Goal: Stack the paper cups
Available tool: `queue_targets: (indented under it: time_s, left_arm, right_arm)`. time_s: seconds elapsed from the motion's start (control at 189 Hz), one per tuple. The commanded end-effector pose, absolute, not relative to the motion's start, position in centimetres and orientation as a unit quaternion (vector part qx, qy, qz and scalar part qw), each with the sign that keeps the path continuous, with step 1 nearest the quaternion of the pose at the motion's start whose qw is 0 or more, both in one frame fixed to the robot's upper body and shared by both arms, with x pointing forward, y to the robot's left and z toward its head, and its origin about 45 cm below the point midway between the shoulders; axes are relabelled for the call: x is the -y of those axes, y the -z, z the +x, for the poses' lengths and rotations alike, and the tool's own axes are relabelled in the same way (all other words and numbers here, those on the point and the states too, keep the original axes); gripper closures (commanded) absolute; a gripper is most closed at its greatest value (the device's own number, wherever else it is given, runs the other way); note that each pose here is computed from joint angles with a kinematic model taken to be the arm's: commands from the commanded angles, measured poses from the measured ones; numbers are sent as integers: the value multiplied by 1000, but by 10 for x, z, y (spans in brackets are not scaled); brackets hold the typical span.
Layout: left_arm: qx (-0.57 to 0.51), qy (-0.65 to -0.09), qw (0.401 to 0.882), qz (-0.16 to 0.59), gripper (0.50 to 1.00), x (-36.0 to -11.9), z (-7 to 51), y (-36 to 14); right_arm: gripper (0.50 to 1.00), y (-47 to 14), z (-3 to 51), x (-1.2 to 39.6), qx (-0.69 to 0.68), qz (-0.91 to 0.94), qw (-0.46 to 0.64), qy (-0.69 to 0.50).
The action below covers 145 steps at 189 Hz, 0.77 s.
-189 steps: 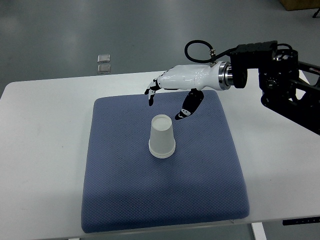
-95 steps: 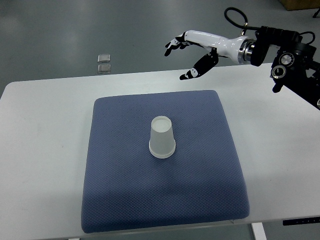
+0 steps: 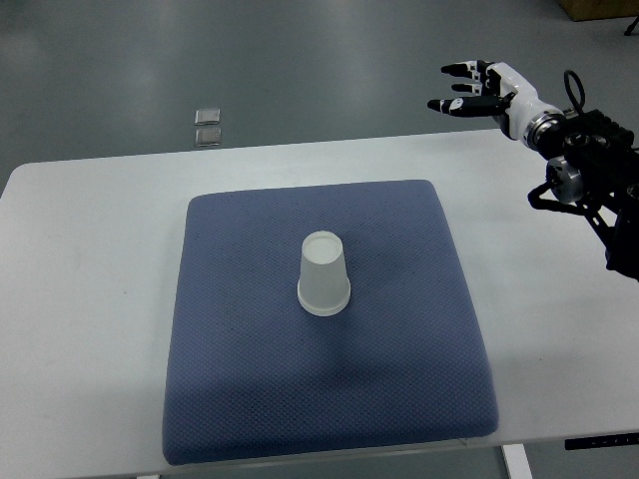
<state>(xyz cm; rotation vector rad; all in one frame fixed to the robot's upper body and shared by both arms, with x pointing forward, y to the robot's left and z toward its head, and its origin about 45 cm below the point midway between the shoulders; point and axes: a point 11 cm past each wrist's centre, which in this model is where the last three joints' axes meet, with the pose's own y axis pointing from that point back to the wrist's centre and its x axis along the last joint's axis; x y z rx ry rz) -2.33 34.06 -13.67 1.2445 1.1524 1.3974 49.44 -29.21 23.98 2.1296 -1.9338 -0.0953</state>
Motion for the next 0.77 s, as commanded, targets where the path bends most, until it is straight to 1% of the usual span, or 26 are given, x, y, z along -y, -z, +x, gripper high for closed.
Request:
queue_targets:
  time_s: [0.0, 0.159, 0.18, 0.185, 0.206, 0.296, 0.491, 0.761]
  left_arm:
    - [-467, -566, 455, 505, 500, -341, -23, 137]
    - [-467, -566, 454, 505, 500, -341, -24, 137]
    - [-467, -566, 455, 504, 500, -341, -23, 137]
    - [-467, -566, 454, 505, 500, -341, -24, 137]
    - [-467, -566, 455, 504, 500, -341, -23, 137]
    - [-467, -566, 455, 504, 500, -341, -23, 137]
    - [-467, -566, 455, 505, 500, -341, -23, 137]
    - [-467, -566, 455, 505, 500, -341, -24, 137]
  right_arm:
    - [621, -223, 491, 302, 694, 707, 112, 80]
    - [621, -211, 487, 311, 713, 683, 60, 147]
    - [615, -210, 486, 311, 715, 680, 52, 155]
    - [603, -210, 486, 310, 715, 679, 48, 160]
    - [587, -208, 486, 309, 715, 678, 41, 169]
    - [585, -205, 485, 304, 714, 672, 16, 193]
    - [583, -201, 483, 304, 714, 671, 15, 197]
    - [583, -177, 472, 289, 706, 673, 24, 219]
